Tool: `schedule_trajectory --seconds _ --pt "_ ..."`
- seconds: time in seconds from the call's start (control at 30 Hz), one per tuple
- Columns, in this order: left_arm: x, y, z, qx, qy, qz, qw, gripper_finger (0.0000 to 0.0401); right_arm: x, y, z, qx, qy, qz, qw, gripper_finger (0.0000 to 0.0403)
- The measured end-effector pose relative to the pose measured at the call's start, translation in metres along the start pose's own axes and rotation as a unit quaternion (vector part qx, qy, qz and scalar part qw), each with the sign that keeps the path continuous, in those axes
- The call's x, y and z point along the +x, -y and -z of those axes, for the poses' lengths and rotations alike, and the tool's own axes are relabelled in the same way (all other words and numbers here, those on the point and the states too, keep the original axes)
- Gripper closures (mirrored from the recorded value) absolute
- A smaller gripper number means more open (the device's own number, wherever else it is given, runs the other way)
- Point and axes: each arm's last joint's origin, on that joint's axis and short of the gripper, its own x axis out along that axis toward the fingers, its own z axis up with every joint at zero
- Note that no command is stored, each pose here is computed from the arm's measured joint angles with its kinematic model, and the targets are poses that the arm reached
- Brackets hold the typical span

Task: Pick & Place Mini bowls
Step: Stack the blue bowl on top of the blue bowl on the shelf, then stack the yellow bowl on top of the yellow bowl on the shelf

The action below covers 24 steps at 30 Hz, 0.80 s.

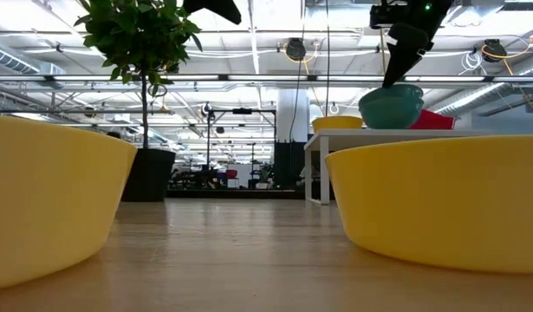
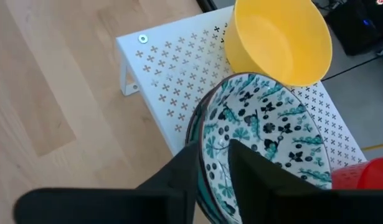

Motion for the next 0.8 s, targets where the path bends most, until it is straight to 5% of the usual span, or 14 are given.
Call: schedule_trajectory --seconds 0.13,0.27,0.47,0.8 --pt "0.0 0.0 0.001 -0.013 -0.009 0.01 1.0 0.0158 0.0 0.0 -0.001 0.002 0.005 0.0 1.0 0.03" --pt "-0.002 0.003 0.013 -0.061 -0.091 0.052 0.993 0.0158 -0.002 0.0 -0.003 0.008 0.021 -0.002 1.0 0.0279" --pt "-0.008 0.019 0.048 -0.112 -0.226 0.038 0.967 0.0158 -0.008 -0.001 -0.007 0.016 0.056 -0.011 0.998 0.026" --pt "0.032 0.056 0.116 -0.135 -0.276 0.015 0.951 0.0158 -0.017 -0.009 -0.015 0.006 0.116 -0.03 0.993 0.0259"
